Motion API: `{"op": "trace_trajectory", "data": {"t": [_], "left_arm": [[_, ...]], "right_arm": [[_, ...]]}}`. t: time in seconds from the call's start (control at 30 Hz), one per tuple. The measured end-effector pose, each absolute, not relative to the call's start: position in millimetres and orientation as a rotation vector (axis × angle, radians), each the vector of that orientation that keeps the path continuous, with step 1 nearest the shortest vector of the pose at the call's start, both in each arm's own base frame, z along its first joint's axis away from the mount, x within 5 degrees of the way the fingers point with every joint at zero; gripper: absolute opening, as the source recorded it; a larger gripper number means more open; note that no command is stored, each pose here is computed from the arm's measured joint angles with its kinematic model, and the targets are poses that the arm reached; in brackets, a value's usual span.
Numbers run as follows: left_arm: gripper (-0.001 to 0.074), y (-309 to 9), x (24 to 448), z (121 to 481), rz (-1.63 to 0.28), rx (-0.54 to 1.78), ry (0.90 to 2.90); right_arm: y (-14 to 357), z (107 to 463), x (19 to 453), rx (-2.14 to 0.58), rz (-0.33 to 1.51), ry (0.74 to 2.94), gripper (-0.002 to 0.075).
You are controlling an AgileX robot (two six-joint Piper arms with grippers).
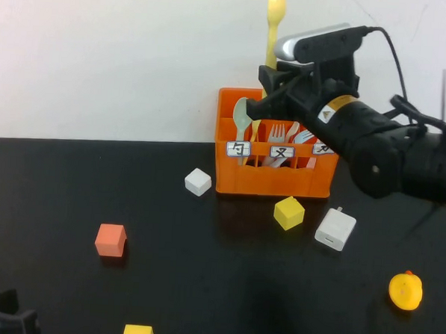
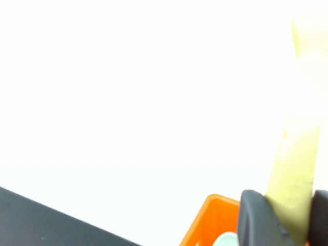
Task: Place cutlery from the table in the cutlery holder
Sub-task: Place the fork on the box
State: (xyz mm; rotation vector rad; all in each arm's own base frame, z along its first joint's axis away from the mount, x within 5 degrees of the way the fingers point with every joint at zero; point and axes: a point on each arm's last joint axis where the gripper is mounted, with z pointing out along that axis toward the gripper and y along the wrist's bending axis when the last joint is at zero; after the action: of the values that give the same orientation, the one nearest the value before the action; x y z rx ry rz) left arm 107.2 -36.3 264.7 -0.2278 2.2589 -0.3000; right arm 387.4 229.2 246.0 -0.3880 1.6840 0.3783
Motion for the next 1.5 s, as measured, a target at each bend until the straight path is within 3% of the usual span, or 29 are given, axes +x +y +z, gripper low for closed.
{"op": "trace_trajectory", "data": {"t": [0.4, 1.0, 1.23, 1.5], "left_arm": [[-0.0001, -36.3, 107.2, 264.7, -0.301, -0.230, 2.259], [-0.0001, -35.9, 107.0, 264.4, -0.295, -0.231, 2.262], [-0.0001, -35.9, 107.0, 264.4, -0.295, -0.232, 2.262], [-0.0001, -35.9, 107.0, 264.4, -0.288, -0.217, 2.263]], "right_arm": [[226.9, 208.4, 415.1, -0.410, 0.229, 1.729, 0.0185], [224.1, 176.2, 424.7, -0.355, 0.220, 1.754, 0.0185], [223.9, 176.9, 424.9, -0.292, 0.268, 1.759, 0.0337], [224.8, 185.5, 423.1, -0.289, 0.279, 1.749, 0.0332]]}}
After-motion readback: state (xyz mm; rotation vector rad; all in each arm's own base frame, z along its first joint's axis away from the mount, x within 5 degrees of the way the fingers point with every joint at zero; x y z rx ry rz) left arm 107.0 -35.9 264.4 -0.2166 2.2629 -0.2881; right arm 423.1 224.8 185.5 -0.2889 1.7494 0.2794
